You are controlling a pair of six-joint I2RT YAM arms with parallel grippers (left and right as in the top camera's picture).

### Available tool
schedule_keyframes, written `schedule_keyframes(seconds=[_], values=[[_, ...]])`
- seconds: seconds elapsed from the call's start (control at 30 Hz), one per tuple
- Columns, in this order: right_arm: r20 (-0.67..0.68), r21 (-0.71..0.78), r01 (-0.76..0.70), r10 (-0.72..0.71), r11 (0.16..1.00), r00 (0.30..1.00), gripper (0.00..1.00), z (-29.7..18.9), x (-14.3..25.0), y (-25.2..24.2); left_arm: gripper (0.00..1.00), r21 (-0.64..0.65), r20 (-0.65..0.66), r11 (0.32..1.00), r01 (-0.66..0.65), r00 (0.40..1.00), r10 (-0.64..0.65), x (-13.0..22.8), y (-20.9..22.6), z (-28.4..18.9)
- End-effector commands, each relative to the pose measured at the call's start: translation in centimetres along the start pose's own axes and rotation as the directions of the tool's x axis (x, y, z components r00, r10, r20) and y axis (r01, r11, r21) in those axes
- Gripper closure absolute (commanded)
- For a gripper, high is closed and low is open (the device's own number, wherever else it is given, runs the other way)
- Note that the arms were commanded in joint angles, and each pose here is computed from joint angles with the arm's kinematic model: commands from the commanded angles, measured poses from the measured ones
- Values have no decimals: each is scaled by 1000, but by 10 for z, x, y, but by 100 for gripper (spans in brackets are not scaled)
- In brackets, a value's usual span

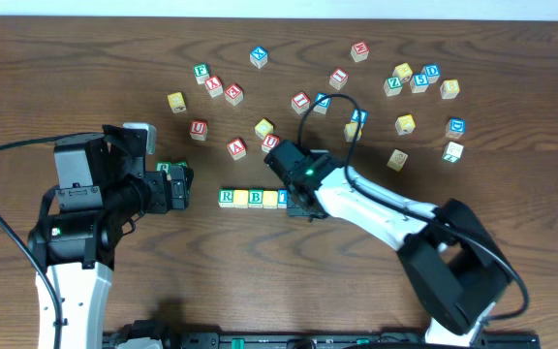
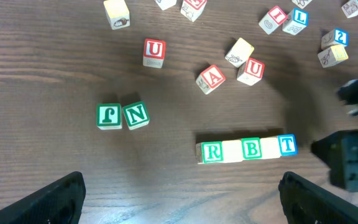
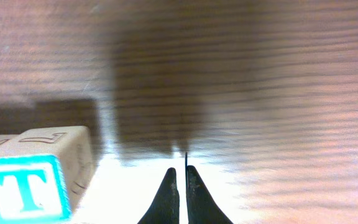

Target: Spell out ROBOT

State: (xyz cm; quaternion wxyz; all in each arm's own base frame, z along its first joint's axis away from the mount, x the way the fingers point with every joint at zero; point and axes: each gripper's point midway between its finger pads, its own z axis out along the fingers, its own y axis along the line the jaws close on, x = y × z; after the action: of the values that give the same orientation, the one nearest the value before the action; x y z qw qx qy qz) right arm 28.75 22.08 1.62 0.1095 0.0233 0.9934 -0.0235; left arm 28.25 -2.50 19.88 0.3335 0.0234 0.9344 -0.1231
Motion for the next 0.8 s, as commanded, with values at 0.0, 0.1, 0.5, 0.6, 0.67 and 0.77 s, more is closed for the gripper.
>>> schedule_keyframes(seconds=[0.0,0.1,0.5,0.6,0.67,0.77], values=[[152,-1,-74,74,997,986,99,-49,-27,-18,2,-2,3,1000,-10,1000,10,-1,1,-1],[236,-79,-94,110,992,966,99,-104,-34,-30,2,-2,3,1000,-11,1000,11,-1,1,-1],[496,-115,-71,120,991,860,96,-224,-26,-104,3,-2,3,1000,-11,1000,11,-1,1,-1],[504,-147,-102,163,984,848,98,-230,-26,-108,2,-2,3,1000,-10,1000,10,-1,1,-1],[503,-152,-110,173,982,847,99,-230,-26,-108,2,-2,3,1000,-11,1000,11,-1,1,-1],[496,-159,-131,194,979,847,99,-228,-26,-108,2,-2,3,1000,-11,1000,11,-1,1,-1]])
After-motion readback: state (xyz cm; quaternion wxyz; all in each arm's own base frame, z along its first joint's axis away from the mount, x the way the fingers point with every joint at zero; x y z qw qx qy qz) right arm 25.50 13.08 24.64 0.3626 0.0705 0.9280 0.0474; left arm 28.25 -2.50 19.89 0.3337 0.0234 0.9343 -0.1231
